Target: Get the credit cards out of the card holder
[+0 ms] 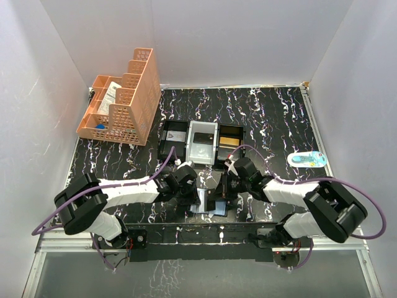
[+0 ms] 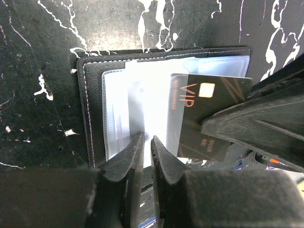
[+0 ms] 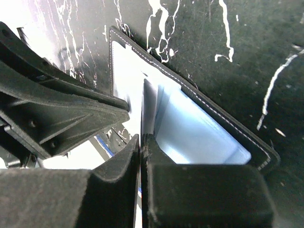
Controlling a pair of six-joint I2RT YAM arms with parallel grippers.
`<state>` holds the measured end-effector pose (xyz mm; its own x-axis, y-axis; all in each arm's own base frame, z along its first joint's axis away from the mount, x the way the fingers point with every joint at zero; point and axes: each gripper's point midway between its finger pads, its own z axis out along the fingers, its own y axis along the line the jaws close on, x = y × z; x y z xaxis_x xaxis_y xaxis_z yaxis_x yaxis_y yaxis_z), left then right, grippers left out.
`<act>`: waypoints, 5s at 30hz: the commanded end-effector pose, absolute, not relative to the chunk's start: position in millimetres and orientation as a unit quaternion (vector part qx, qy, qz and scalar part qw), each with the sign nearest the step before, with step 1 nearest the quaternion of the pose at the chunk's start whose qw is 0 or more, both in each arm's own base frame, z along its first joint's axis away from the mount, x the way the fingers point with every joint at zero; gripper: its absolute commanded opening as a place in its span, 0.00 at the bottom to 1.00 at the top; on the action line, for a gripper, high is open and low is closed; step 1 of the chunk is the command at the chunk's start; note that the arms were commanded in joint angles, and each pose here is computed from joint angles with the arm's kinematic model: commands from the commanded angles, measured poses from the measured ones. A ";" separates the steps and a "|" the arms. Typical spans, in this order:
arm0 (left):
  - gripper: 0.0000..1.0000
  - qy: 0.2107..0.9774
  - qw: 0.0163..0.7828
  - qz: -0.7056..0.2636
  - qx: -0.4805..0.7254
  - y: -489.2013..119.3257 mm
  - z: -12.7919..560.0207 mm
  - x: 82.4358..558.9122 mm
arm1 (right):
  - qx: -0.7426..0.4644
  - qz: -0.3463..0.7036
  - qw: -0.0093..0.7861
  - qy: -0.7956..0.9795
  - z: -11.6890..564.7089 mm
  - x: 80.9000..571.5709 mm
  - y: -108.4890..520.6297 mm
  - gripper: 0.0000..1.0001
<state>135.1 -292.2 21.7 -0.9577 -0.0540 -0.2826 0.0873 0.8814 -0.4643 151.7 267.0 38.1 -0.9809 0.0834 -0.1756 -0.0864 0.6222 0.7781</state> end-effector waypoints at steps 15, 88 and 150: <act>0.33 0.964 0.184 -0.190 0.019 -262.9 30.1 138.9 | -0.019 0.417 0.200 0.886 95.0 171.5 244.3 0.00; 0.99 0.876 0.449 0.094 -0.148 -18.8 179.8 230.3 | -0.458 -0.119 0.491 0.732 177.1 405.4 296.9 0.00; 0.99 0.880 0.443 0.094 -0.143 -19.8 175.6 229.8 | -0.514 -0.131 0.453 0.716 79.5 459.3 285.2 0.30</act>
<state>229.1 -23.5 167.8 -0.5827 -0.1643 -0.7959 -0.3203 0.9465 0.0390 456.3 277.0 52.7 -0.0843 -0.8871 -0.4539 -0.6376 0.3981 -0.6596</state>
